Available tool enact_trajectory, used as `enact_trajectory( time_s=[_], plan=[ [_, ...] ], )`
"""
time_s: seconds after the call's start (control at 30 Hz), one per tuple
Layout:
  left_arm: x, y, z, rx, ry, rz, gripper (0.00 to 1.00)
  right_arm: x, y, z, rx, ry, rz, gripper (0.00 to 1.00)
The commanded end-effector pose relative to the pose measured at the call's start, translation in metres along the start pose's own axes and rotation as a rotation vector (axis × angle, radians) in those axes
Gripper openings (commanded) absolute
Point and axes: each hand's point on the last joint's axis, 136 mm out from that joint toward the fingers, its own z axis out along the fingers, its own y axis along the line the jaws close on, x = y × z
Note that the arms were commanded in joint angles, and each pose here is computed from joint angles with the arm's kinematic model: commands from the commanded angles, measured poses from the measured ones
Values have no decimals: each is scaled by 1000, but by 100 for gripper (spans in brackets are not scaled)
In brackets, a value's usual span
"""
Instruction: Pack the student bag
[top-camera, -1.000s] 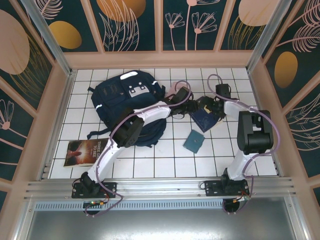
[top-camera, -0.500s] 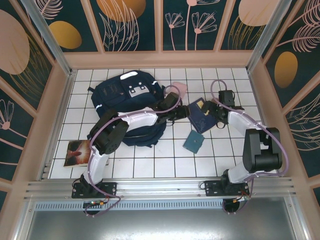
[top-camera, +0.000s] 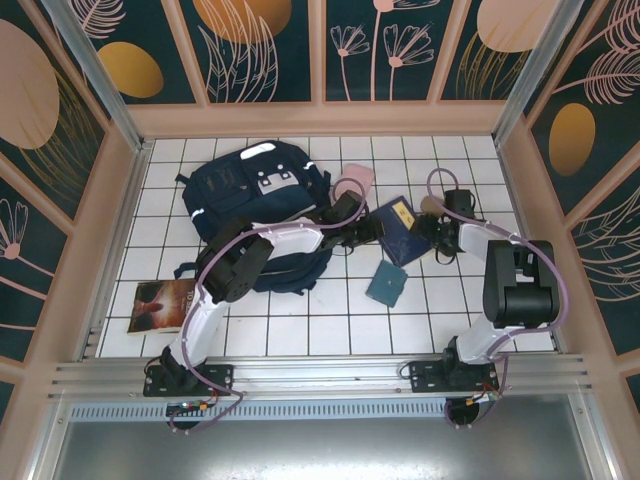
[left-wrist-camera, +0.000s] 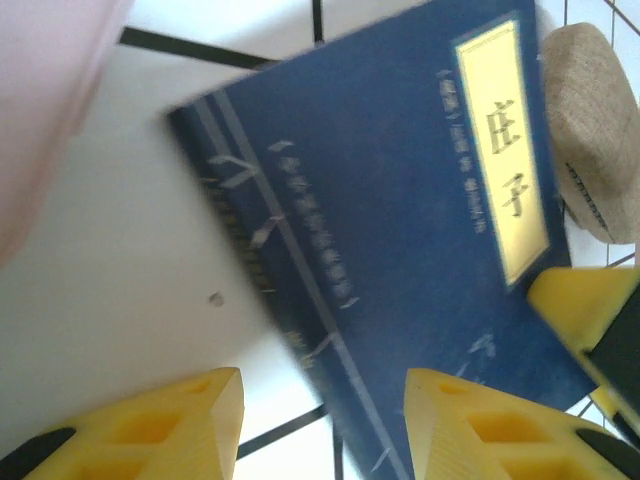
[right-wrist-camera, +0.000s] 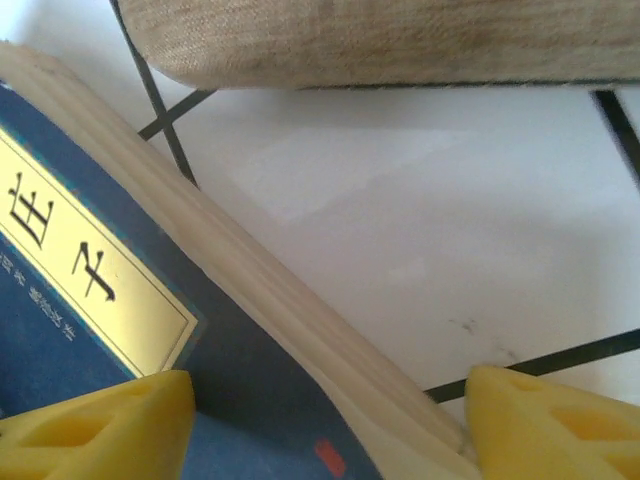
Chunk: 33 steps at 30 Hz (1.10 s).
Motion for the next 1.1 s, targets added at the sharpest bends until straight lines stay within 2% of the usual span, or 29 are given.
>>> enact_trajectory(
  time_s=[0.0,0.03,0.2,0.33,0.43,0.57,0.73,0.93,1.03,1.07],
  plan=[
    [6,10,16,-29,24,-13,47,32,23,9,-91,101,-38,57],
    [6,12,19,-39,25,-13,47,34,27,8,-97,106,-40,54],
    [4,21,26,-81,16,-7,47,41,30,6,-107,111,-41,52],
    [-3,25,23,-119,-20,26,48,33,22,6,-44,82,-61,55],
    [-19,21,24,-142,-64,73,50,23,21,3,-17,53,-72,63],
    [-36,9,37,-140,-80,118,48,5,13,-8,30,-10,-55,69],
    [-51,2,49,-121,-96,114,47,-12,12,-16,-19,-68,-14,70],
    [-48,-2,20,-119,-100,144,48,0,17,6,-89,20,6,68],
    [-35,7,5,-121,-79,122,49,12,16,15,-83,56,-1,64],
    [-31,10,3,-117,-71,113,49,16,15,17,-80,64,-3,60]
  ],
)
